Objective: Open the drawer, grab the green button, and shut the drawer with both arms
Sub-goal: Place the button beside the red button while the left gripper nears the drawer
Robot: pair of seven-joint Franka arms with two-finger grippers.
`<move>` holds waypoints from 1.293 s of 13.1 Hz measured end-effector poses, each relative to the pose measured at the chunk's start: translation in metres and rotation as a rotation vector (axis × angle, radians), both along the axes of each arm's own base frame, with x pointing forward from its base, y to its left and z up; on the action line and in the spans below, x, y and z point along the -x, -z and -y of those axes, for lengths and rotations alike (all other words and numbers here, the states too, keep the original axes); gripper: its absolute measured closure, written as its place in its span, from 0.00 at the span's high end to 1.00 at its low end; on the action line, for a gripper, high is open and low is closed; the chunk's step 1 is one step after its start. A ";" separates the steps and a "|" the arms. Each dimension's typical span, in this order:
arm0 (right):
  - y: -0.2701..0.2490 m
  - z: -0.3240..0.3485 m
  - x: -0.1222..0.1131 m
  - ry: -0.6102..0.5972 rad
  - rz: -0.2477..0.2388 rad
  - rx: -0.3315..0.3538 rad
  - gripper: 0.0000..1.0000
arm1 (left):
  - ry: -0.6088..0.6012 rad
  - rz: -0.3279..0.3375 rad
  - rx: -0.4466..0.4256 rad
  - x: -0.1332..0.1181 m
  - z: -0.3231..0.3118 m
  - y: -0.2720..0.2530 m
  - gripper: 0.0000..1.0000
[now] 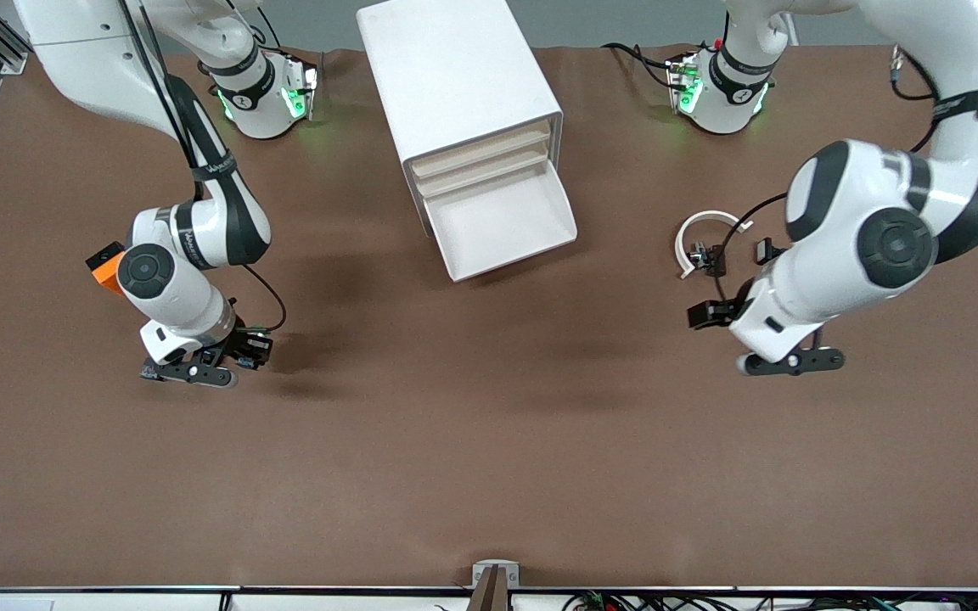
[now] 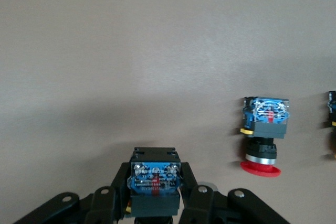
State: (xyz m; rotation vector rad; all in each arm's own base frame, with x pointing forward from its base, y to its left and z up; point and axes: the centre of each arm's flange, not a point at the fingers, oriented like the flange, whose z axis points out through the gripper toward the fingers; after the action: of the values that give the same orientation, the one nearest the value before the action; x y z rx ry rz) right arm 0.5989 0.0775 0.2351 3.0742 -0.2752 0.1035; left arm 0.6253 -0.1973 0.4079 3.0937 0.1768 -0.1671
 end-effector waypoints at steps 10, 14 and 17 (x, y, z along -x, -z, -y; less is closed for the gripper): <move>0.030 0.008 -0.008 0.036 -0.004 -0.001 0.42 | -0.137 -0.060 -0.022 0.044 0.156 0.133 1.00; 0.043 0.004 -0.013 0.041 -0.010 0.000 0.42 | -0.188 -0.046 -0.023 0.073 0.206 0.143 1.00; 0.049 0.003 -0.018 0.040 -0.011 0.001 0.42 | -0.196 -0.032 -0.012 0.090 0.227 0.156 1.00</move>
State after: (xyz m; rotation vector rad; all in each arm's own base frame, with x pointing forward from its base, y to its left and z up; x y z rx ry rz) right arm 0.6169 0.0741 0.1859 3.0653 -0.3361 0.0844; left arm 0.5353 -0.4241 0.2516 3.0616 0.4813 -0.2088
